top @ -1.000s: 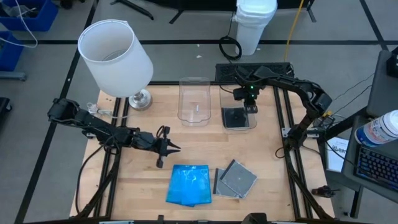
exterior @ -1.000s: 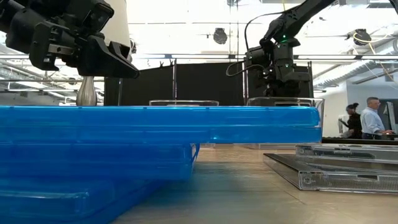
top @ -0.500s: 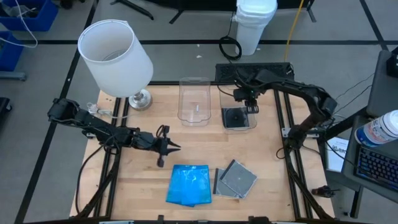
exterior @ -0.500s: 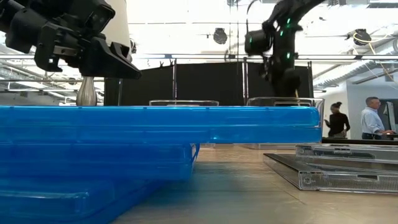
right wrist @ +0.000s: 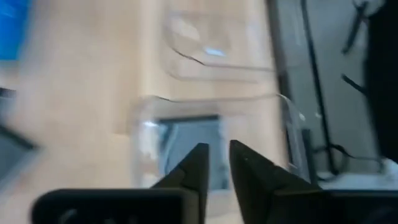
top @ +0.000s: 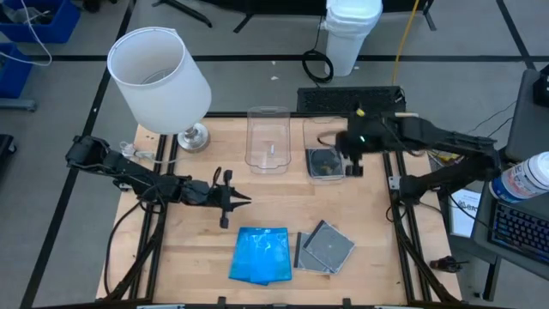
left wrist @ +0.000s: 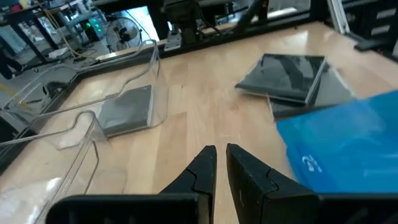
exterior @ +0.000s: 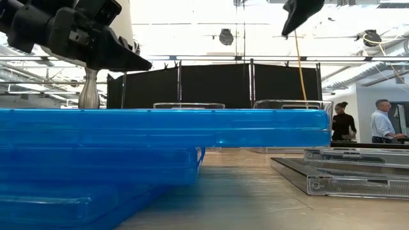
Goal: Pick & place jewel cases by type
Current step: Put the right blue CD case into the left transparent bin
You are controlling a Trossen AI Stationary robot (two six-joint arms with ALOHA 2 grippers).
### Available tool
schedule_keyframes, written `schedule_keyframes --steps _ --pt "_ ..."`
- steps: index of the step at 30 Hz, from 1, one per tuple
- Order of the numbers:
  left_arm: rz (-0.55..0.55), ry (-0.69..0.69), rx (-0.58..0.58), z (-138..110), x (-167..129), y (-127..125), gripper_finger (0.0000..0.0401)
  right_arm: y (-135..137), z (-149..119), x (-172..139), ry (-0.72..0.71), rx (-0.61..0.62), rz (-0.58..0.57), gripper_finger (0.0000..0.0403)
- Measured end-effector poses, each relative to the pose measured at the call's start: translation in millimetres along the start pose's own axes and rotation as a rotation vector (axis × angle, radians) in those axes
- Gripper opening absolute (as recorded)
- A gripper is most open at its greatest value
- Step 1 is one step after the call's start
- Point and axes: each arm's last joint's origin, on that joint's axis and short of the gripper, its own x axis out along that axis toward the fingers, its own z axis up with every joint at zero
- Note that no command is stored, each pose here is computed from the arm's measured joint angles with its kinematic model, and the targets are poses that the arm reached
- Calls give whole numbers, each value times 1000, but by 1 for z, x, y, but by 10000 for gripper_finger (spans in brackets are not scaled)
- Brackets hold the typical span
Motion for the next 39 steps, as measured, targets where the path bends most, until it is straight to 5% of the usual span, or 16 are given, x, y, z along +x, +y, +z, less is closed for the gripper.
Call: schedule_keyframes --steps 5,17,30,35,39 --pt "-31 -6 -83 1 -2 -8 46 57 8 -1 -51 -15 144 7" --pt "-155 -13 -85 4 -30 -71 46 190 16 77 -260 81 349 3" --pt "-199 60 -39 -13 -28 -91 46 239 21 139 -178 182 670 2" --pt "-201 125 38 -27 -19 -98 46 233 24 141 -154 292 670 1" --pt "-202 145 68 -27 -8 -107 46 222 27 145 -170 430 558 1"
